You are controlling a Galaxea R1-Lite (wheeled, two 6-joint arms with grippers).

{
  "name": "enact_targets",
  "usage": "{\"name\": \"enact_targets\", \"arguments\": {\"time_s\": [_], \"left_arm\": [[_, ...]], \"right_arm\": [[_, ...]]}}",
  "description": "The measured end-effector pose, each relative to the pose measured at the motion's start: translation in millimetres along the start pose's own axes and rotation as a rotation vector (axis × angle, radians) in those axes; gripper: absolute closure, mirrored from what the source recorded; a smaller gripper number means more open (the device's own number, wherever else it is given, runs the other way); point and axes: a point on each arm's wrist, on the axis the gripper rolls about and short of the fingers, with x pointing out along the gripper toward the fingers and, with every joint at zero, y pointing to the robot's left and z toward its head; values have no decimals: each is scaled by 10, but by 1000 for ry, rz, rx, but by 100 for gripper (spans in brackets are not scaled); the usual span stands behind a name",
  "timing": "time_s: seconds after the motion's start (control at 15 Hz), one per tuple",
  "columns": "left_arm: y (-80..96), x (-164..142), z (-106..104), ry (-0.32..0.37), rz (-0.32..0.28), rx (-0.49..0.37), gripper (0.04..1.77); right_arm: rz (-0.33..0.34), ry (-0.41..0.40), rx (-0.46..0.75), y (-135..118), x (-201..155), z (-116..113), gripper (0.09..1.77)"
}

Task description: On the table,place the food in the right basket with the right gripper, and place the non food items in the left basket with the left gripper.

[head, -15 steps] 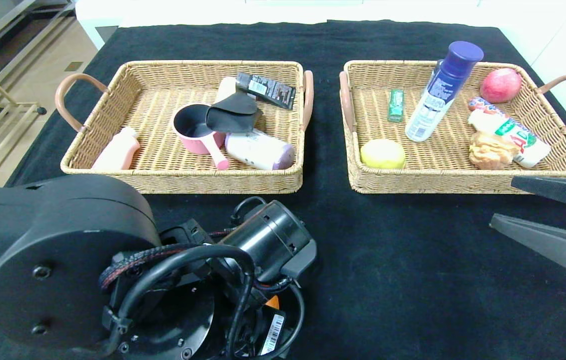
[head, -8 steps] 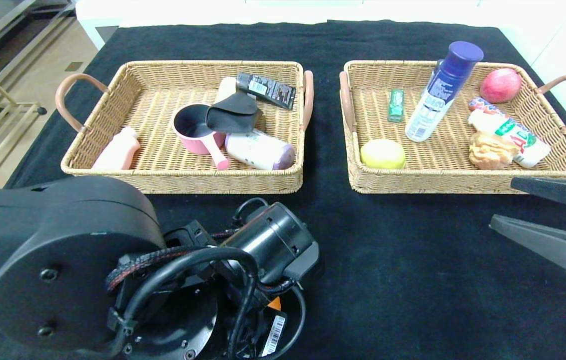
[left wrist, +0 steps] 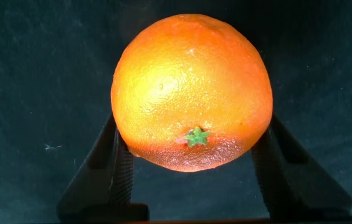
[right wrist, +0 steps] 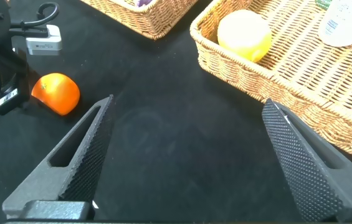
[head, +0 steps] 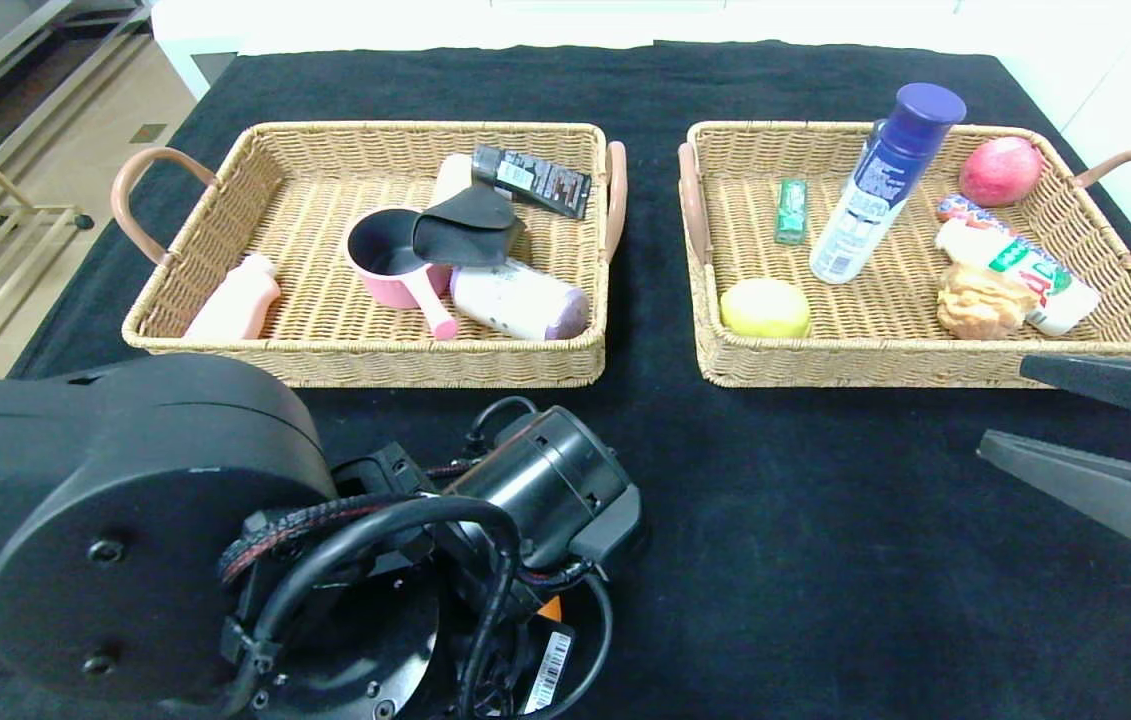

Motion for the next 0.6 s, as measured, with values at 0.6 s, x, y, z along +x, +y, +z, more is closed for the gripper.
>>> {"name": "enact_targets", "arguments": {"time_s": [0.6], "left_arm": [[95, -338, 142, -174, -115, -49, 69]], "right_arm": [[-6, -21, -14, 55, -86, 67, 15]]}}
